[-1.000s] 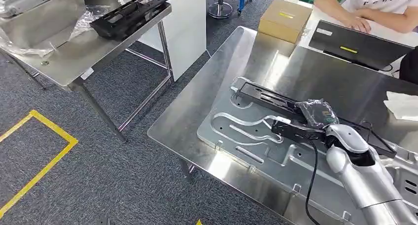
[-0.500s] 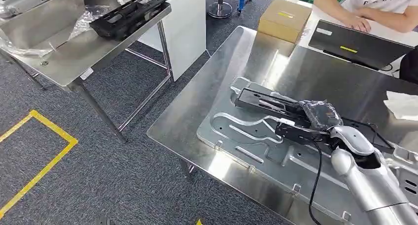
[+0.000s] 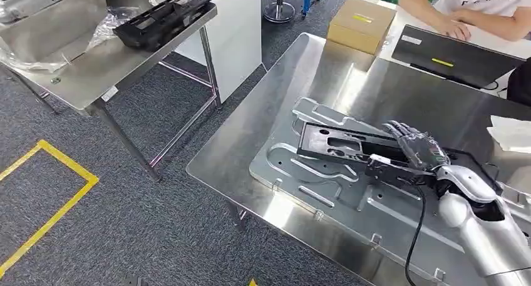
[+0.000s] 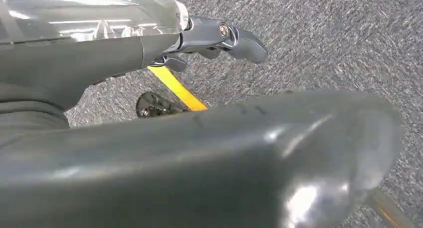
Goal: Take the parts from the cabinet and place them on the table.
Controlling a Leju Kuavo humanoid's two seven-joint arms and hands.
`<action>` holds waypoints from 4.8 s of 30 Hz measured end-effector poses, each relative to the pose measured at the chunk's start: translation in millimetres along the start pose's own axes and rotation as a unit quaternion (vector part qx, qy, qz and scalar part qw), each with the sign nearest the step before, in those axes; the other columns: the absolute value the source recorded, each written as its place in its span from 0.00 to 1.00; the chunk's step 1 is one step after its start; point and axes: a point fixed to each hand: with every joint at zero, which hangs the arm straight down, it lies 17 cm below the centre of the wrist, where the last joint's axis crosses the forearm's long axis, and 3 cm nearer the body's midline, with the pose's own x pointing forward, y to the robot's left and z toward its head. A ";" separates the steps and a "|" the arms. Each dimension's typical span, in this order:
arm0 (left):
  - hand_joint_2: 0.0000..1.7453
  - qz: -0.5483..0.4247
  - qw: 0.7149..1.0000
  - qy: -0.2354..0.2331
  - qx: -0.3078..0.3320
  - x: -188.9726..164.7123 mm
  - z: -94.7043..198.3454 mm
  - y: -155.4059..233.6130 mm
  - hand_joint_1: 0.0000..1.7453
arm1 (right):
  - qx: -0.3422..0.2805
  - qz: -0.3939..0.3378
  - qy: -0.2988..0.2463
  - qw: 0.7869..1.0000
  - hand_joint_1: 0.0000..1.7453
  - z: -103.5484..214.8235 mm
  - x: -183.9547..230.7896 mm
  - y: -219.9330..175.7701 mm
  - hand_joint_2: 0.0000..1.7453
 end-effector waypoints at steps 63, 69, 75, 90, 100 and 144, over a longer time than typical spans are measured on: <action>0.00 0.022 1.000 -0.002 -0.006 0.1 1.6 -5.8 0.00 | -0.544 -0.337 -0.114 0.760 0.00 224.0 -33.3 -227.2 0.00; 0.00 0.026 1.000 0.003 -0.010 -5.6 4.6 -8.9 0.00 | -0.534 -0.285 -0.081 0.792 0.00 225.0 -43.1 -219.9 0.00; 0.00 0.028 0.999 0.004 -0.016 -5.9 5.2 -11.6 0.00 | -0.523 -0.265 -0.055 0.808 0.00 237.9 -58.4 -210.3 0.00; 0.00 0.031 0.999 0.004 -0.026 -7.1 6.9 -16.9 0.00 | -0.497 -0.249 -0.007 0.831 0.00 276.3 -88.4 -196.3 0.00; 0.00 0.031 0.999 0.005 -0.026 -8.2 7.5 -17.1 0.00 | -0.498 -0.237 -0.013 0.834 0.00 282.4 -85.4 -203.6 0.00; 0.00 -0.001 0.999 0.017 -0.049 -3.8 4.1 -41.5 0.00 | -0.271 -0.114 -0.035 0.955 0.00 66.4 47.2 36.9 0.00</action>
